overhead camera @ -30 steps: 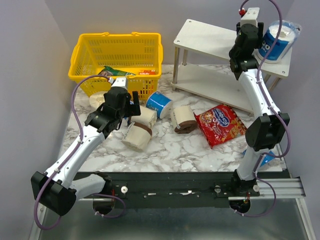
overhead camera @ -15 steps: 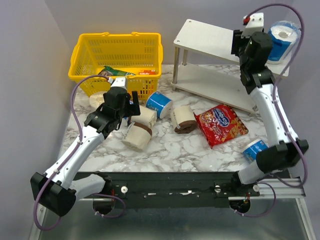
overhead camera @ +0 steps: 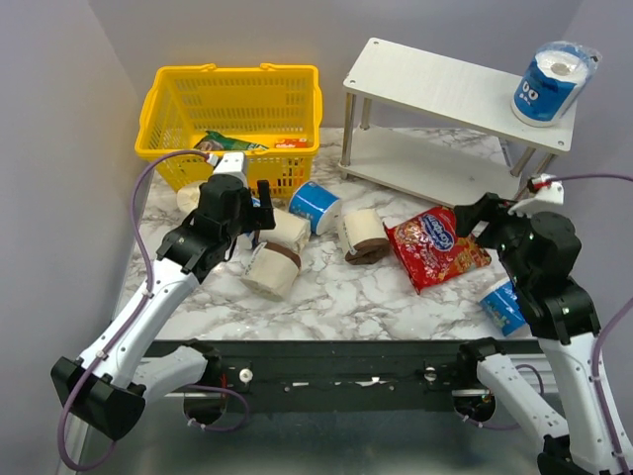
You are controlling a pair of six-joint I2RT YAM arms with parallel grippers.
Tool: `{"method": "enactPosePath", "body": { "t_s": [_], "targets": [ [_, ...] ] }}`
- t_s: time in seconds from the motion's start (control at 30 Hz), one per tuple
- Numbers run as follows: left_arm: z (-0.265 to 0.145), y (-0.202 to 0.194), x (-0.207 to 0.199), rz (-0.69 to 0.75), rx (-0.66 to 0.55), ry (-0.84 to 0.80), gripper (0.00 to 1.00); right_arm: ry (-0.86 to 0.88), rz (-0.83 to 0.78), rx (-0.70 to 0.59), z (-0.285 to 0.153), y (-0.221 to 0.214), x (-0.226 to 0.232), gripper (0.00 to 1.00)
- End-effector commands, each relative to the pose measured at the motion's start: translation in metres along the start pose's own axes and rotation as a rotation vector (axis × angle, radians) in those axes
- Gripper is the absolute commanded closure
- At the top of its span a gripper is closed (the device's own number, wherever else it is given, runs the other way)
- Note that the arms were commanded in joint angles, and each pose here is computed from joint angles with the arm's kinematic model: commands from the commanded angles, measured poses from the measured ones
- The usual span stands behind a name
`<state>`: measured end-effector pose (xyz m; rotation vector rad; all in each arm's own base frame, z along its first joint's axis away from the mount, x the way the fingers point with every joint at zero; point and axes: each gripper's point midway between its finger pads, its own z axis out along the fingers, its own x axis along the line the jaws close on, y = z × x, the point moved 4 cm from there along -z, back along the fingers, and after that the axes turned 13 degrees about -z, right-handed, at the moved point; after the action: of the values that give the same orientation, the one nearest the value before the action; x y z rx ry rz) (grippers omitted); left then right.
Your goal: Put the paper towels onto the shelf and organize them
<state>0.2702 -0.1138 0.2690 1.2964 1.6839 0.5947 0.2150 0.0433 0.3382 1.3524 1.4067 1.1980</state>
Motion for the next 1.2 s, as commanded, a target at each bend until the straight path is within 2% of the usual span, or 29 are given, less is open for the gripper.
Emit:
{"method": "enactPosePath", "body": {
  "t_s": [0.0, 0.03, 0.17, 0.37, 0.47, 0.63, 0.8, 0.97, 1.03, 1.13, 1.17],
  "targets": [
    [-0.010, 0.000, -0.014, -0.007, -0.010, -0.092, 0.01, -0.383, 0.123, 0.185, -0.032, -0.057, -0.048, 0.11],
    [-0.009, -0.005, -0.019, 0.003, 0.010, -0.110, 0.01, -0.490, 0.117, 0.187, -0.039, -0.062, -0.062, 0.10],
    [-0.009, -0.014, -0.030, 0.031, 0.050, -0.137, 0.01, -0.719, 0.160, 0.264, -0.058, -0.098, -0.085, 0.00],
    [-0.010, -0.023, -0.035, 0.076, 0.049, -0.136, 0.01, -0.940, 0.291, 0.236, -0.081, -0.118, -0.103, 0.00],
    [-0.008, -0.028, -0.039, 0.093, 0.066, -0.134, 0.01, -0.942, 0.361, 0.280, -0.068, -0.135, -0.097, 0.00],
    [-0.004, -0.037, -0.041, 0.115, 0.079, -0.123, 0.01, -1.074, 0.378, 0.412, -0.060, -0.166, -0.108, 0.00],
    [-0.003, -0.043, -0.045, 0.143, 0.093, -0.123, 0.01, -1.050, 0.510, 0.372, -0.055, -0.171, -0.109, 0.00],
    [0.000, -0.047, -0.043, 0.157, 0.099, -0.101, 0.01, -1.149, 0.542, 0.474, -0.056, -0.190, -0.129, 0.00],
    [0.000, -0.047, -0.043, 0.161, 0.098, -0.097, 0.01, -1.171, 0.586, 0.459, -0.055, -0.199, -0.138, 0.00],
    [0.000, -0.046, -0.043, 0.163, 0.093, -0.093, 0.01, -1.103, 0.664, 0.434, -0.046, -0.215, -0.145, 0.00],
    [0.000, -0.046, -0.042, 0.163, 0.092, -0.092, 0.01, -1.022, 0.707, 0.434, -0.038, -0.217, -0.140, 0.00]
  ]
}}
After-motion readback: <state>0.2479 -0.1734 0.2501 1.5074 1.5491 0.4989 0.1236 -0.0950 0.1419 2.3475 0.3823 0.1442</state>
